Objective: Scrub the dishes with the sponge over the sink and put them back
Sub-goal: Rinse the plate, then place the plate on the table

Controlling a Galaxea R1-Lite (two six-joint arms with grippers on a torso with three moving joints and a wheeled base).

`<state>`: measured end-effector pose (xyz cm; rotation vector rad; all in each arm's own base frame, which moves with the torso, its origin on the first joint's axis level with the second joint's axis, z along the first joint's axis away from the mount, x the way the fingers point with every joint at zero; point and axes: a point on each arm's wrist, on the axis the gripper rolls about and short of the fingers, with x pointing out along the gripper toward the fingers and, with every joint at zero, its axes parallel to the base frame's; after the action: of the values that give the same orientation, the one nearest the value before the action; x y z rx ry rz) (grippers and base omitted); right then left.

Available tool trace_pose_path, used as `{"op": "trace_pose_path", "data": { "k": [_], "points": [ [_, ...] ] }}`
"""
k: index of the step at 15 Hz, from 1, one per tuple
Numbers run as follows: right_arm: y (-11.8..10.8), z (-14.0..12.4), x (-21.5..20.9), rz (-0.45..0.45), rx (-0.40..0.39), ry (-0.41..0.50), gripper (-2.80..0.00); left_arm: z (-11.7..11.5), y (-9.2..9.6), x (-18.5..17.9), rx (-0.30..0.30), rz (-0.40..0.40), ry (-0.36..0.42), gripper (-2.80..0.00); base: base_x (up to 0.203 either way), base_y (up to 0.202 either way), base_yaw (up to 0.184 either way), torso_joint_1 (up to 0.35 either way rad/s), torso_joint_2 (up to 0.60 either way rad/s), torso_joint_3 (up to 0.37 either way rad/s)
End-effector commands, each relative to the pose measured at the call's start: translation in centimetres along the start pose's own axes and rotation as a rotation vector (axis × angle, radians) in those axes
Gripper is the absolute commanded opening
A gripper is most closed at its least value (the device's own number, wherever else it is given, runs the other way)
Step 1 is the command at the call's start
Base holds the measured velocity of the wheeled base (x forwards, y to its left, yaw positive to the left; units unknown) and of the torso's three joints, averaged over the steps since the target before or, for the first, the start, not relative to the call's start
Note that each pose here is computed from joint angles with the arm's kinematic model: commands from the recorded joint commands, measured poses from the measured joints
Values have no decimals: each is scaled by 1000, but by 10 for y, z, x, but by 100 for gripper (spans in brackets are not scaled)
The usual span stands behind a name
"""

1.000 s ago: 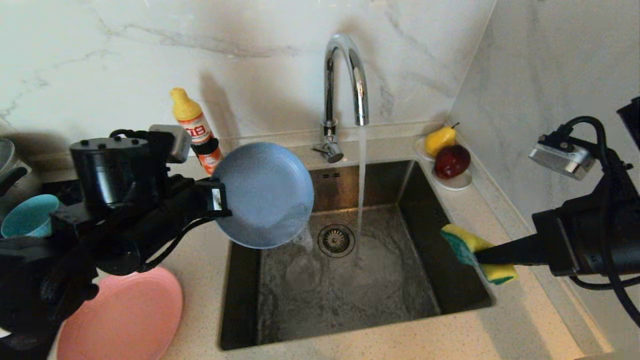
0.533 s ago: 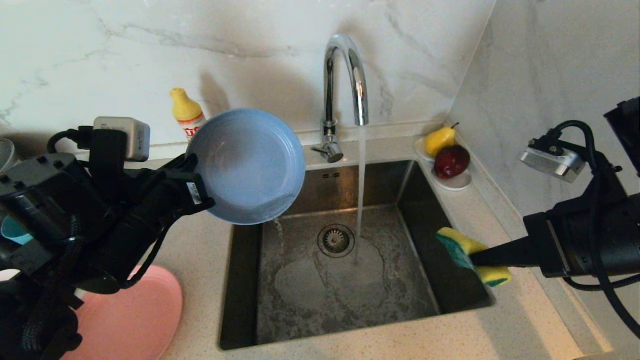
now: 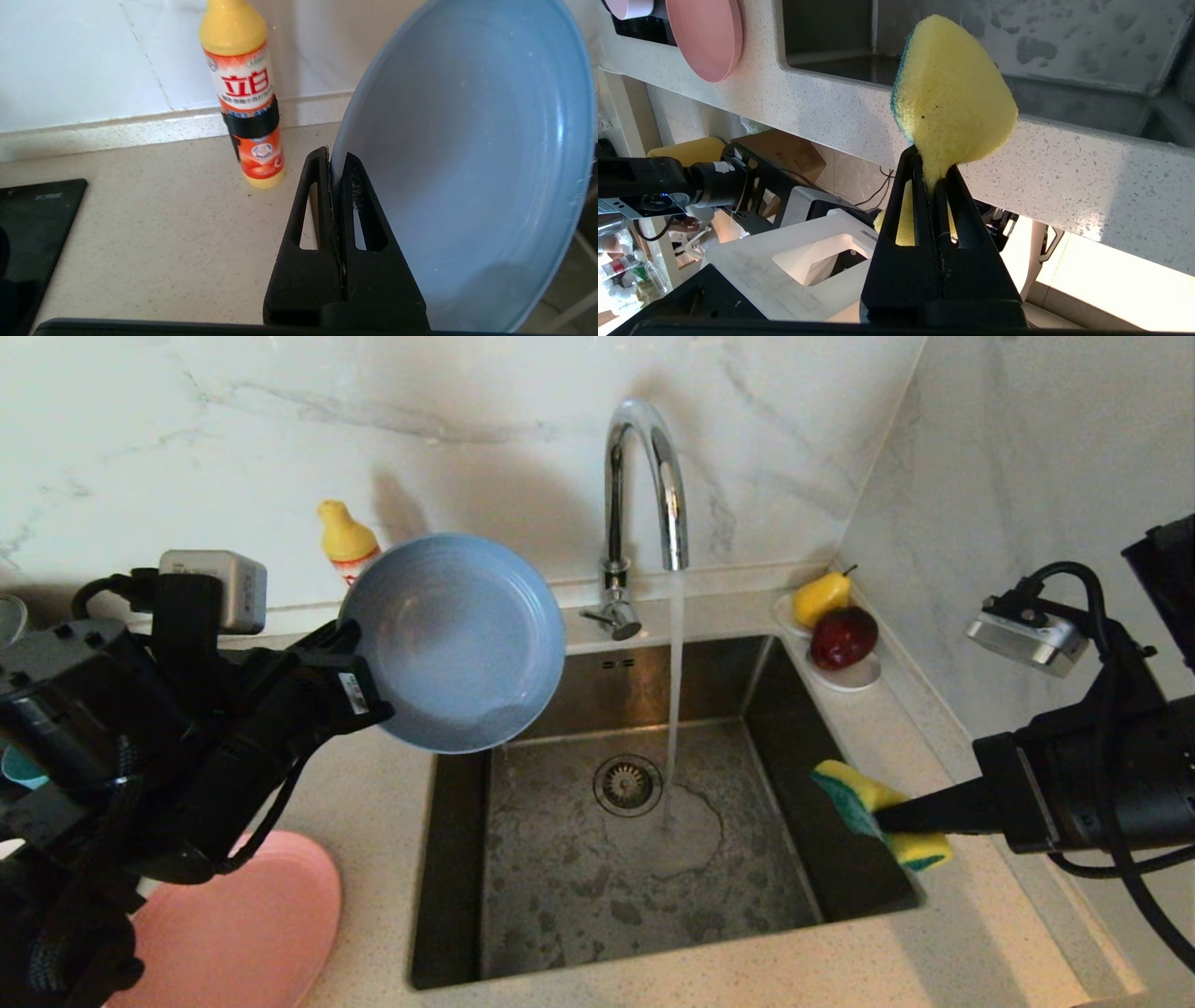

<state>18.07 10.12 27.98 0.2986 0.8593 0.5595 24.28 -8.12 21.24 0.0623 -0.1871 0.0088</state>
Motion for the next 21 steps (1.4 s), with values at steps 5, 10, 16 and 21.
{"op": "trace_pose_path", "data": {
  "k": [5,10,16,21],
  "points": [
    [0,-4,-6,3,1,-7,-280,5,21,-18,30,18,330,-280,0,0,0,0,0,0],
    [-1,-9,-8,0,1,-1,-280,7,74,-13,-236,132,727,-280,0,0,0,0,0,0],
    [-2,-5,0,-10,7,15,-280,-10,152,-8,-453,409,766,-280,0,0,0,0,0,0],
    [1,-4,-7,1,-2,-5,-280,-49,184,8,-577,495,802,-280,0,0,0,0,0,0]
  ]
}}
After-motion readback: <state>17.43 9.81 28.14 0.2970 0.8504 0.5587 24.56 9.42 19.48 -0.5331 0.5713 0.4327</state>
